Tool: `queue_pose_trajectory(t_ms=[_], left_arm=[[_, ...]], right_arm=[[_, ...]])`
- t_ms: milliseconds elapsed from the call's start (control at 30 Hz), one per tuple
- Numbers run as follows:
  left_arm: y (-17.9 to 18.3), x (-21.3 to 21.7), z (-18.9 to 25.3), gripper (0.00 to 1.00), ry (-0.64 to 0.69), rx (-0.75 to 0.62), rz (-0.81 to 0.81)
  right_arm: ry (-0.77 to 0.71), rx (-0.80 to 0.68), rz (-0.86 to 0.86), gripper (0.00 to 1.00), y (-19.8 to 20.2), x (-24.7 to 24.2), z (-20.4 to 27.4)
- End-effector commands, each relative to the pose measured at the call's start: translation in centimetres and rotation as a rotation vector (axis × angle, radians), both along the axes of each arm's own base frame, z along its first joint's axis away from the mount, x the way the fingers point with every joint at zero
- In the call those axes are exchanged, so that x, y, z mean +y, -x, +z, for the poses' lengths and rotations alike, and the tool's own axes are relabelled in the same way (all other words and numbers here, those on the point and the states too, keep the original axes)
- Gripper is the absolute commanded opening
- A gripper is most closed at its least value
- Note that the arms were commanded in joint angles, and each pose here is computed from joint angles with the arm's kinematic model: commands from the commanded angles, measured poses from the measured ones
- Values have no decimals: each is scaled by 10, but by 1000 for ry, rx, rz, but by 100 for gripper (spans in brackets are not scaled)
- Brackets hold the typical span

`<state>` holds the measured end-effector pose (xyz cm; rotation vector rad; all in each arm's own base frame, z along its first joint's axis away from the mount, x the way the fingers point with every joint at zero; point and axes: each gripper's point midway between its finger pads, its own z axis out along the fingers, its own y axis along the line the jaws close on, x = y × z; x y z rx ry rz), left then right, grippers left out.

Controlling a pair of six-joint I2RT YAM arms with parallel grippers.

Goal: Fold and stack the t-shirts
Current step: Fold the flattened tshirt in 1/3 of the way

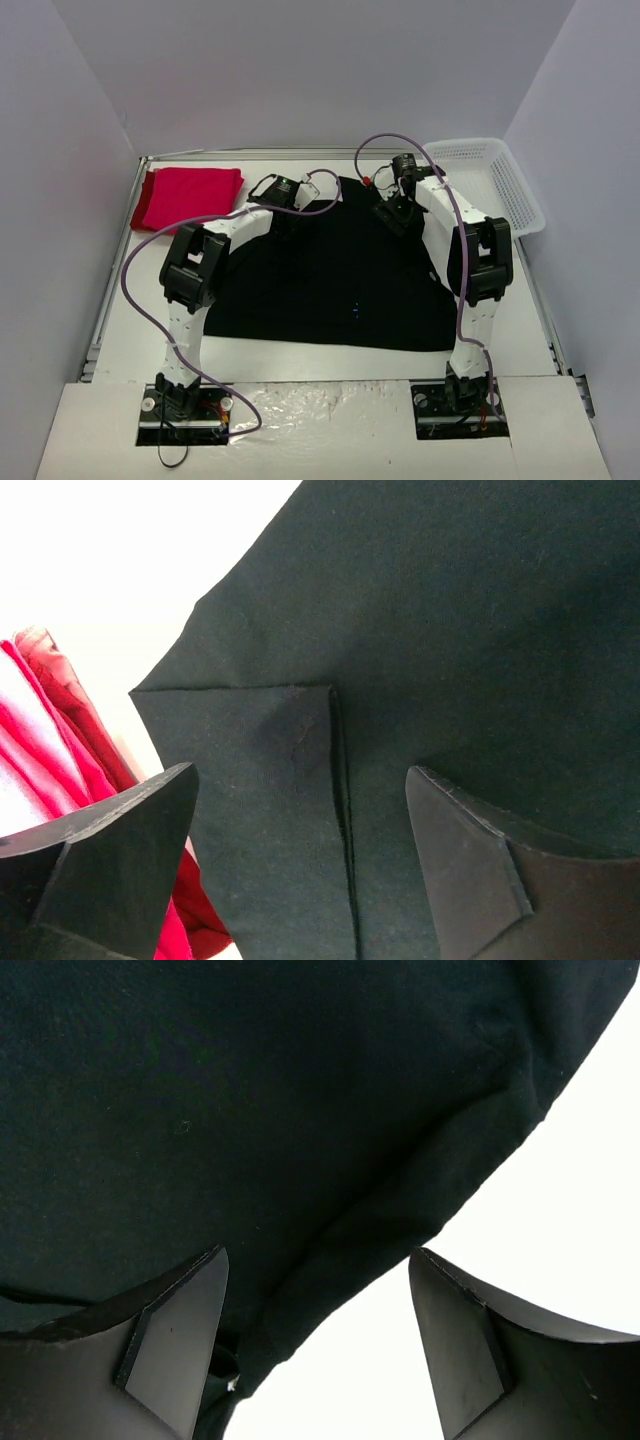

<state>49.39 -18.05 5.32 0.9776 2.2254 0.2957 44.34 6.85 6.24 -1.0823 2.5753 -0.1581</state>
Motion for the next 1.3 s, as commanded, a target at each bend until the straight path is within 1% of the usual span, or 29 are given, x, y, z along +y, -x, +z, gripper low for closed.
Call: queue_pose_trajectory(t_ms=[0,200,267,300,400,433,600,633,900,933,967,1067,1200,1267], left_arm=[[-11,1,19,84,0,-44,28],[-16,5,17,84,-10,-48,39],[-16,5,16,81,-11,-45,41],[-17,6,15,79,-10,-44,43],[-18,8,12,65,-15,-41,44],[-19,9,13,58,-18,-46,48],[-19,13,10,41,-5,-33,62],[-20,14,10,39,-6,-35,64],[-20,16,5,35,-2,-21,65],[-20,15,6,31,-2,-21,65],[-20,15,5,21,-1,-20,64],[-20,14,5,9,11,-13,64],[-18,7,6,3,39,3,47],[-19,6,9,2,42,-1,44]], right_arm=[[12,30,7,69,6,-3,-5],[26,44,6,68,7,-4,-12],[27,50,6,68,8,-4,-14],[27,49,6,67,8,-4,-14],[24,49,7,67,8,-4,-13],[25,49,5,67,8,-4,-14],[33,57,3,67,8,-5,-17],[35,59,3,67,9,-6,-18],[34,57,3,67,9,-5,-16],[35,58,2,67,9,-5,-18],[36,59,2,67,9,-5,-18],[36,56,2,67,9,-5,-17],[38,57,0,67,9,-6,-17],[38,57,2,67,10,-5,-17]])
